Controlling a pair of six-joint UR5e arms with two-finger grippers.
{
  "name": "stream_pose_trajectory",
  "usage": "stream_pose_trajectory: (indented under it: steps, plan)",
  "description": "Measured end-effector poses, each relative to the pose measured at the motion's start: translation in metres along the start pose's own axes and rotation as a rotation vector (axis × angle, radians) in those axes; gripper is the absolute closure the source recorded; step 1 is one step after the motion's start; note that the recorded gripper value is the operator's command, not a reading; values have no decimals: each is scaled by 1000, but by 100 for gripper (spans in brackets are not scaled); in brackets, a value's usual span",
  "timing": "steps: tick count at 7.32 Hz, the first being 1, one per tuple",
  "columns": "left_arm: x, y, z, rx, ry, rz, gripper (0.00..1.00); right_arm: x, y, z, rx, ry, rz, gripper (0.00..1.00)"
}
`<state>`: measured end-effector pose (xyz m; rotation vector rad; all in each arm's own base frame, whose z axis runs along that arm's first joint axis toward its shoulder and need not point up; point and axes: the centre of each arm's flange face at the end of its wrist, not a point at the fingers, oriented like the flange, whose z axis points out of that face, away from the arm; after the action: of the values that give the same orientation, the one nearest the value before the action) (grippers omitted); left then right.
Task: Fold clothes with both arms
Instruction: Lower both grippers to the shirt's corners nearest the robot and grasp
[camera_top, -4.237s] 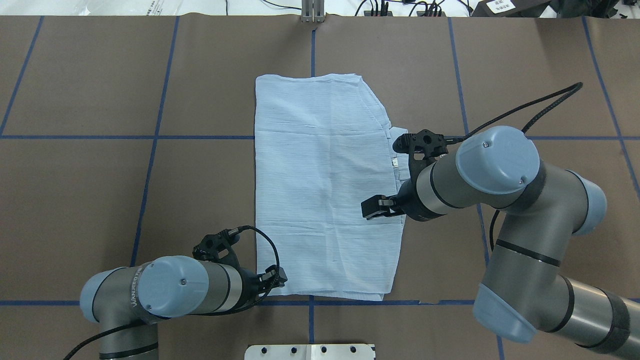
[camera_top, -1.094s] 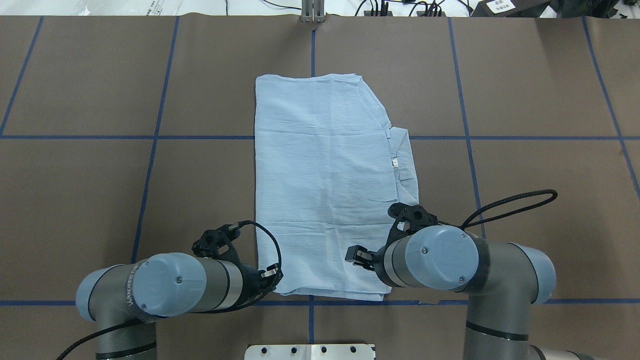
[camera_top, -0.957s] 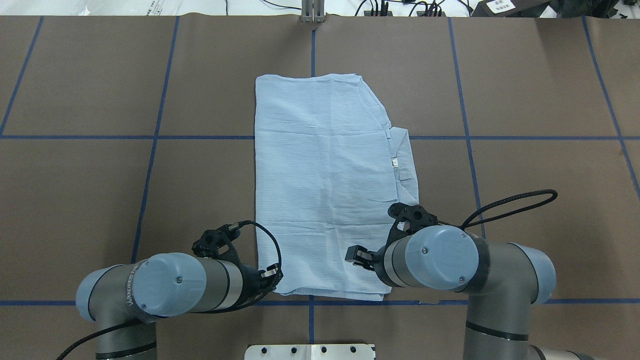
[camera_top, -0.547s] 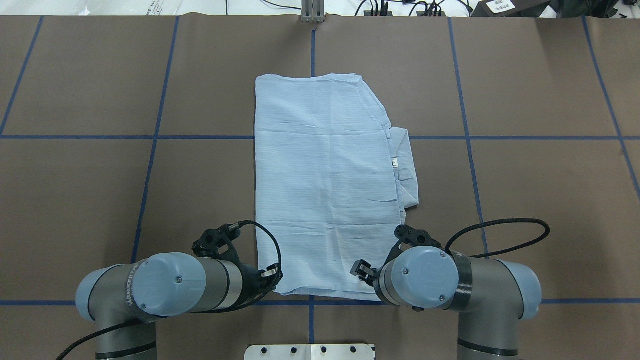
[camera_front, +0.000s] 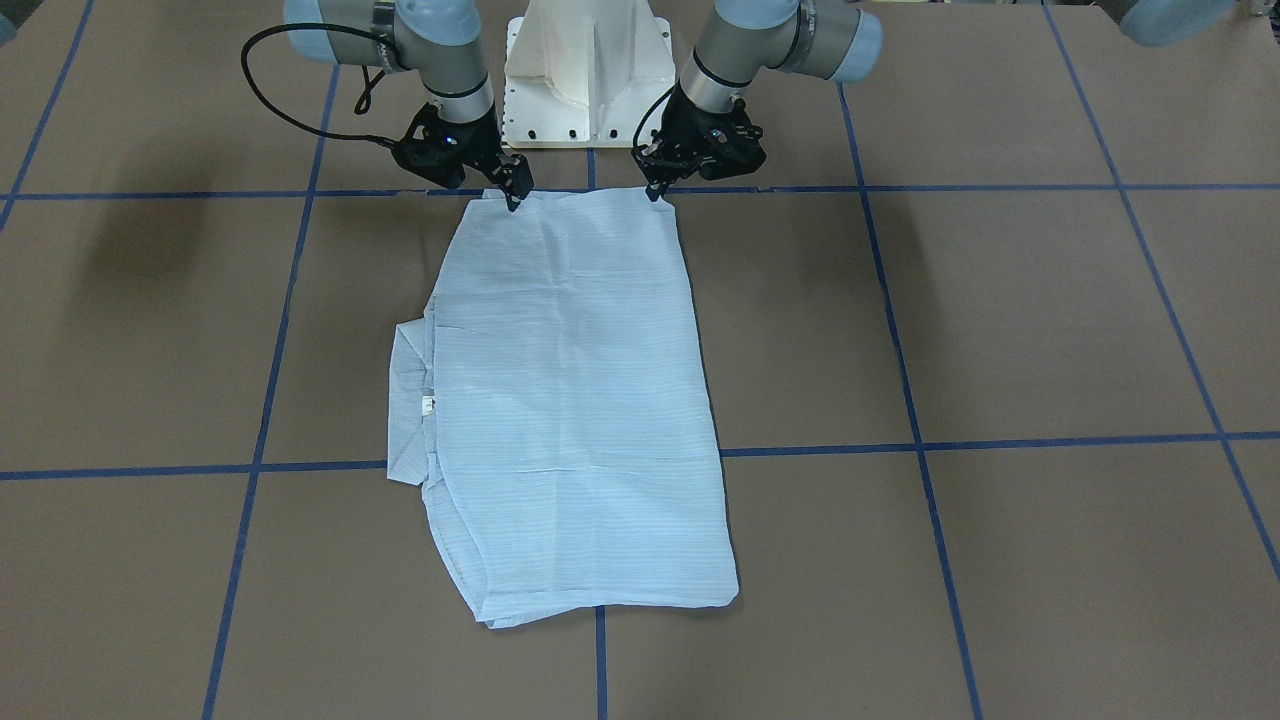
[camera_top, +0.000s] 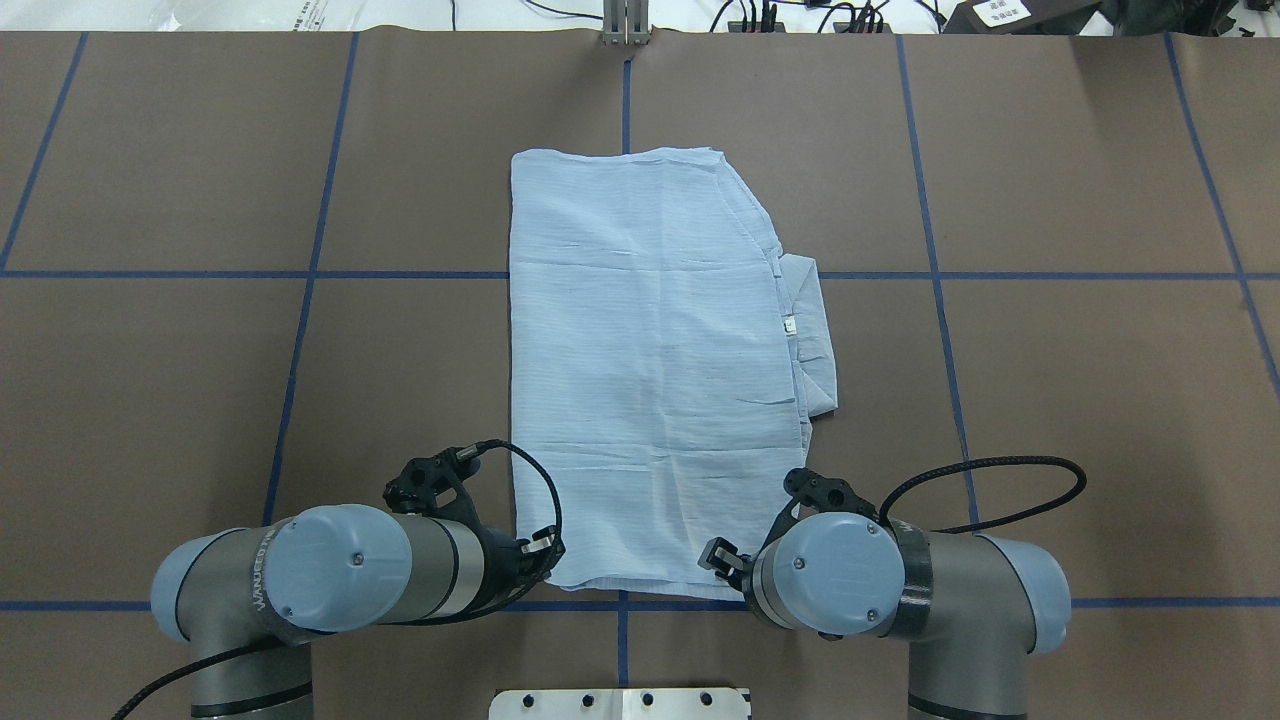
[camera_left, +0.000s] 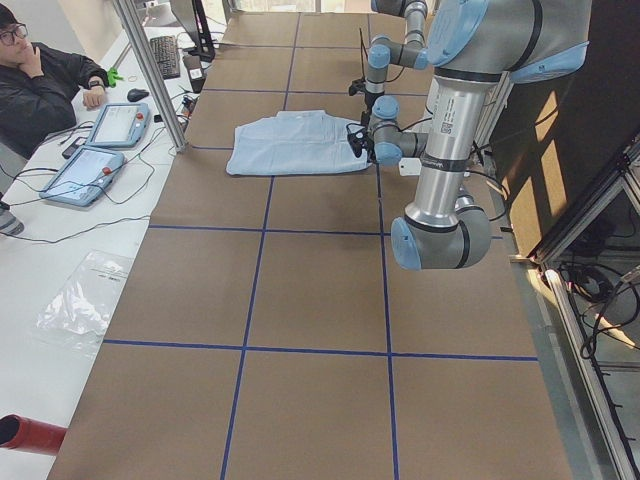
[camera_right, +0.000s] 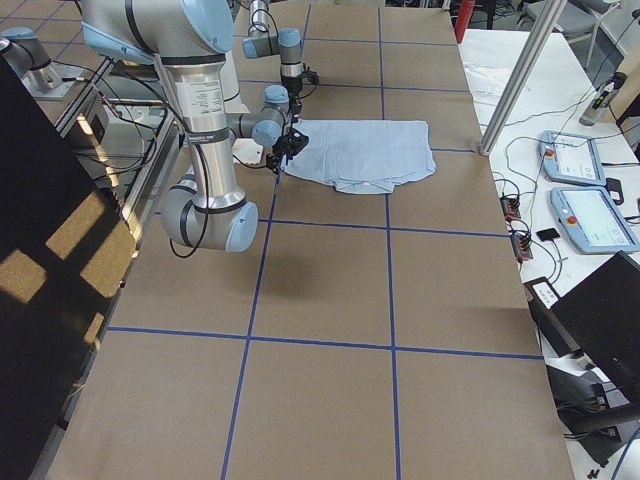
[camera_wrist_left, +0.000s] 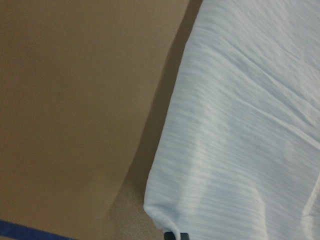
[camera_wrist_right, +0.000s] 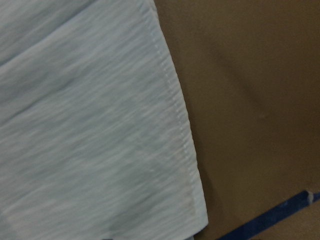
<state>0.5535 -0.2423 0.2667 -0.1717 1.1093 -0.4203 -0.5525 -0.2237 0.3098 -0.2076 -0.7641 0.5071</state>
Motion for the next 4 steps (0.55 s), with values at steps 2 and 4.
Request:
stream_pose_trajectory:
  steps: [2, 4]
  plan:
    - [-1, -1, 2, 1, -4, 0, 100, -1, 1, 0, 0, -1, -1, 15]
    - [-2, -1, 3, 3, -6, 0, 100, -2, 0, -1, 0, -4, 0, 15]
